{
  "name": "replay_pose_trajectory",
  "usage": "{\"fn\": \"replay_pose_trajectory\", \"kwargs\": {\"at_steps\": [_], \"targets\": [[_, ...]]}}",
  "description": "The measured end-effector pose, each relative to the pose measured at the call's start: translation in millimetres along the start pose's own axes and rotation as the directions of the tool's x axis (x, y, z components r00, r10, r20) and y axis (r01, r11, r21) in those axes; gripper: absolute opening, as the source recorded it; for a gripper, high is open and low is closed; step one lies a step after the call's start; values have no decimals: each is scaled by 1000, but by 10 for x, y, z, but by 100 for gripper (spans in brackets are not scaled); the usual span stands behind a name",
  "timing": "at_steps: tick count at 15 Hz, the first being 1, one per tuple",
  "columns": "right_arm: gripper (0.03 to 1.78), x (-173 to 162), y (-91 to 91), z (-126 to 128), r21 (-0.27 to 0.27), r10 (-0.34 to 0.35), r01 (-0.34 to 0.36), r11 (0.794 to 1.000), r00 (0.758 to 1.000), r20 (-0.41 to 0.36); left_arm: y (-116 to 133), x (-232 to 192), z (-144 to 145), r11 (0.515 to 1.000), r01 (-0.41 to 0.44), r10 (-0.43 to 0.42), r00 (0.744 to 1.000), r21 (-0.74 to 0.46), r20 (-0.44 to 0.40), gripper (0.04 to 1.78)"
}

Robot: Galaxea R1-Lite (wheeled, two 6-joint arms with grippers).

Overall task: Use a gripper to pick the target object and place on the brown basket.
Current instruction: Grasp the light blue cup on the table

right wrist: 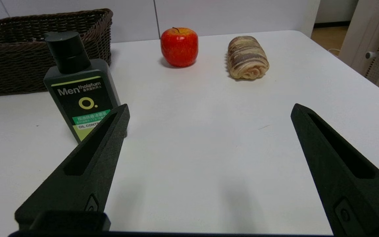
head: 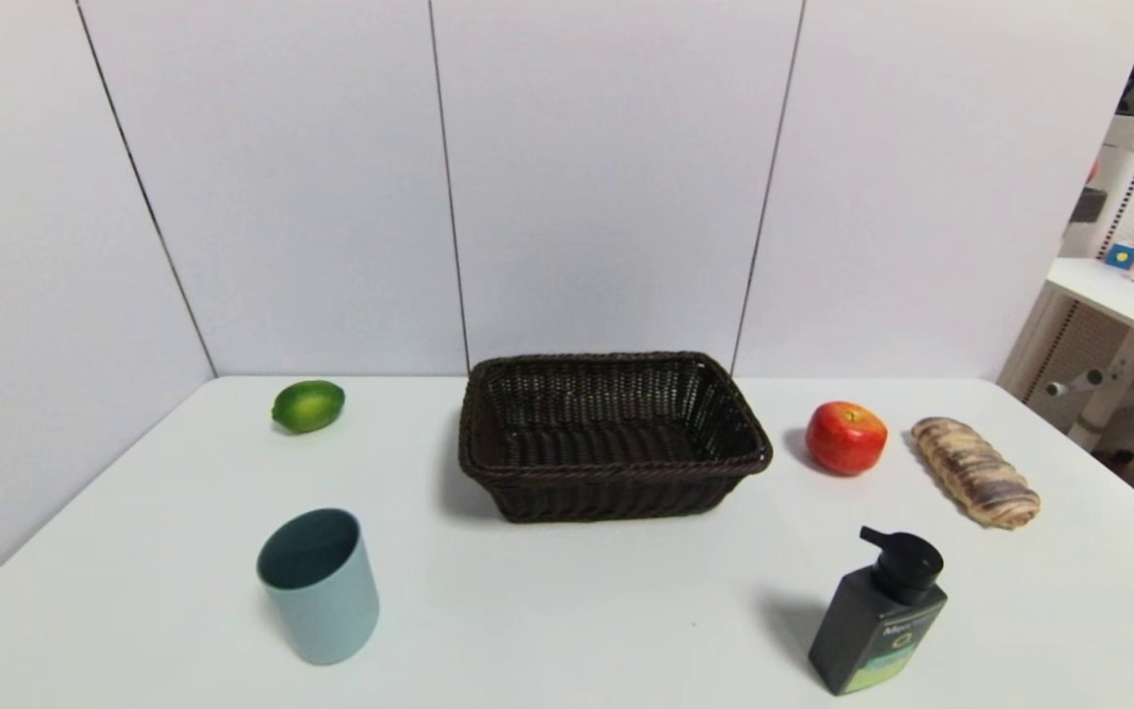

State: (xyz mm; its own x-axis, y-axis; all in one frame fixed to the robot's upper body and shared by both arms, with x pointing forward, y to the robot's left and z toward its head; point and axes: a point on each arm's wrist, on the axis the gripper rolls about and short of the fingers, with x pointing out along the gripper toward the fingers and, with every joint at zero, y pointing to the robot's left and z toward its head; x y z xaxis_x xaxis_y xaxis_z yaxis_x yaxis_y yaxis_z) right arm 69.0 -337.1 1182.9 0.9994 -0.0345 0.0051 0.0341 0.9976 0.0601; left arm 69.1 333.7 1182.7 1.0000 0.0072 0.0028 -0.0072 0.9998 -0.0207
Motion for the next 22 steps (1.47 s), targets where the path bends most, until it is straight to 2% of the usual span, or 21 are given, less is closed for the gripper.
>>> {"fn": "replay_pose_trajectory", "kwargs": {"at_steps": [20, 22], "targets": [[169, 0, 0, 0, -1, 0, 0, 1000, 1000, 0, 1, 0, -1, 1000, -6, 6, 1000, -11, -1, 169], [169, 0, 0, 0, -1, 0, 0, 1000, 1000, 0, 1, 13, 9, 1000, -7, 6, 1000, -12, -23, 169]]}}
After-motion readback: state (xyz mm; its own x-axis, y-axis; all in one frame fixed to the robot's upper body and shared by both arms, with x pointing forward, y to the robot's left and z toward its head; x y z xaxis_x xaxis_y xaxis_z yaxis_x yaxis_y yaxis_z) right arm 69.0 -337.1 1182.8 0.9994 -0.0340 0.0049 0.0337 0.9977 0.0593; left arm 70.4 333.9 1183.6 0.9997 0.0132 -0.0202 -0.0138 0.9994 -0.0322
